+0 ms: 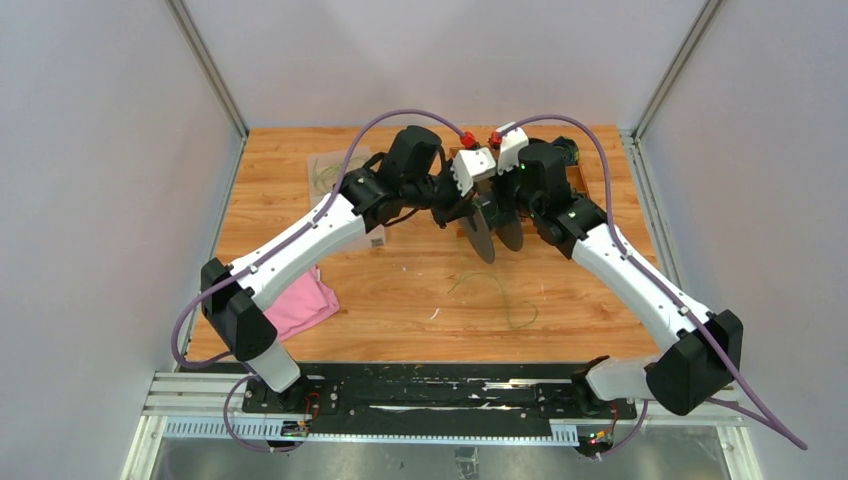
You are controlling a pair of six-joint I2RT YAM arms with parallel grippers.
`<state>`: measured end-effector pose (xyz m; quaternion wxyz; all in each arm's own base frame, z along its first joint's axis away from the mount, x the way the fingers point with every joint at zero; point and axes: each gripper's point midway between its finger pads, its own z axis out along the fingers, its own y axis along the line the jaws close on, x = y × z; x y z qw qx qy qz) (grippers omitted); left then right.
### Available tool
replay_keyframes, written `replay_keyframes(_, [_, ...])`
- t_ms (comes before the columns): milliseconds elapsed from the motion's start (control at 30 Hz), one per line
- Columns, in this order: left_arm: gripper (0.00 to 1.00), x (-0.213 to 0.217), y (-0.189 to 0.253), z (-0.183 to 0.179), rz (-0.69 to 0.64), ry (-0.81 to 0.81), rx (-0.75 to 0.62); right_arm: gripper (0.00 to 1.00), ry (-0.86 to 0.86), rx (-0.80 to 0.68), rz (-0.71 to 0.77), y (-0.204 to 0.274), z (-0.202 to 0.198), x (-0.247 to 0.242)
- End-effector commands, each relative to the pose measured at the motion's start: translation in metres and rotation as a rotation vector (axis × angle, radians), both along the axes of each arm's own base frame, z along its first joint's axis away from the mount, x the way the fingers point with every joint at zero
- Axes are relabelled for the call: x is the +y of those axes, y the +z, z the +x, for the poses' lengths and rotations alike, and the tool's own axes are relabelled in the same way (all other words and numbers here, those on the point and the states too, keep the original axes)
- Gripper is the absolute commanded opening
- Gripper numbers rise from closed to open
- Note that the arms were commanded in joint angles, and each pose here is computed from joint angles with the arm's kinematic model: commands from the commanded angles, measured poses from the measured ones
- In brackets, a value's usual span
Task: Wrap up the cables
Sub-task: Wrap the cable around the cable reel.
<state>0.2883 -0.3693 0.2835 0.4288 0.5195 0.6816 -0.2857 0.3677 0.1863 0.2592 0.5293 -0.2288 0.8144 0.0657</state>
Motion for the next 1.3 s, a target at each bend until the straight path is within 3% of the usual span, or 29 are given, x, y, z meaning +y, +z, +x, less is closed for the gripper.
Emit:
replay_keyframes(0, [0.05,0.009,0.044,0.017,-0.098,0.047,-0.072,0.01,0.072,-0.06,-0.036,0.006,-0.008,0.002])
replay_keyframes(333, [0.08,0.039,0.021,0.035,-0.066,0.106,-0.043,0.01,0.208,-0.085,0.006,0.021,-0.026,0.012])
replay_keyframes(733, [0.11,0.061,-0.006,0.032,-0.042,0.121,-0.011,0.01,0.206,-0.091,0.053,0.035,-0.029,0.001])
replay_keyframes(1033, [0.02,0.069,-0.017,0.044,-0.039,0.152,-0.01,0.01,0.242,-0.087,0.102,0.043,-0.035,0.001])
replay_keyframes(1267, [0.03,0.074,-0.024,0.059,-0.052,0.206,-0.006,0.01,0.283,-0.083,0.161,0.054,-0.04,0.003])
